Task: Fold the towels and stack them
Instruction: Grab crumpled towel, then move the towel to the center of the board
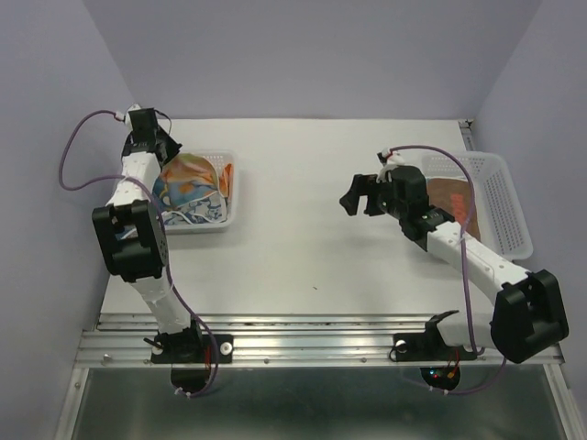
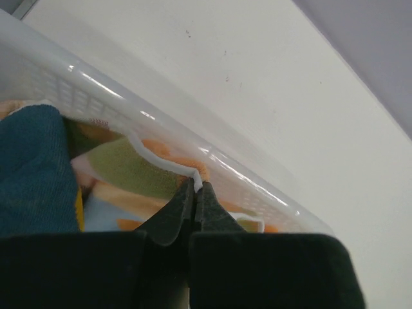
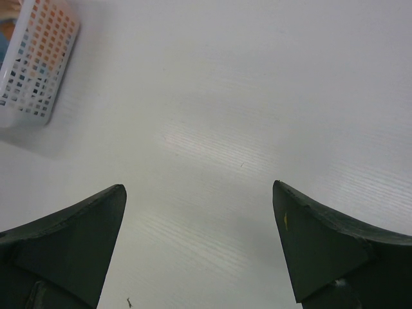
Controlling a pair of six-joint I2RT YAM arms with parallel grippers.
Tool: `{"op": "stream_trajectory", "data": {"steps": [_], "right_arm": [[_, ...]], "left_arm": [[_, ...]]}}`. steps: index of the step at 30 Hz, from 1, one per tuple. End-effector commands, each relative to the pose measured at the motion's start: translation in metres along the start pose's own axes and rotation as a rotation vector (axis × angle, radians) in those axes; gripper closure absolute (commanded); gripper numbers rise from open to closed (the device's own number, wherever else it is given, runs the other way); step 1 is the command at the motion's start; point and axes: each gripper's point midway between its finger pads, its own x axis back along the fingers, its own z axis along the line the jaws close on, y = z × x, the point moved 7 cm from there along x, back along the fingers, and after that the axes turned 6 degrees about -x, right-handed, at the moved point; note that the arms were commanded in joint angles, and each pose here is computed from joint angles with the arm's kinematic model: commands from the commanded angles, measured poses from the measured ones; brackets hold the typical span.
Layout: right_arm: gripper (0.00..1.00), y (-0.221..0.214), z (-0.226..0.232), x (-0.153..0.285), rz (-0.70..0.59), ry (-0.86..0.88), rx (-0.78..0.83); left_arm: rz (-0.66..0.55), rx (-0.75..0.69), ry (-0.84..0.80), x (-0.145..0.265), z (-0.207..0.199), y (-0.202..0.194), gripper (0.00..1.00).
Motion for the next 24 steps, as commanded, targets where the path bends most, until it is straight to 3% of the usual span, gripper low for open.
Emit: {"op": "stream_trajectory", "data": {"steps": [1,9,15,21,24], "right_arm": [[0.0,0.006,0.009,0.011,-0.053,0.055,-0.001],[0.0,0.012,0.012,0.039,-0.189,0.064,-0.055],[0.0,0.021,0.014,0.074,-0.32,0.054,-0.111],[0.0,0.026,0.006,0.11,-0.456,-0.023,-0.206],[0.0,0.026,0.0,0.125,-0.494,-0.08,-0.244]], "left_arm": [[-0.213,-0.027,-0.16,0.091,-0.025,0.053,1.0],[-0.458,-0.041,-0.446,0.232,-0.06,0.081,1.0],[-0.612,-0.154,-0.823,0.347,-0.13,0.075,1.0],[-0.561,-0.259,-1.251,0.427,-0.202,0.042,1.0],[-0.498,-0.309,-1.38,0.439,-0.232,0.023,1.0]]}}
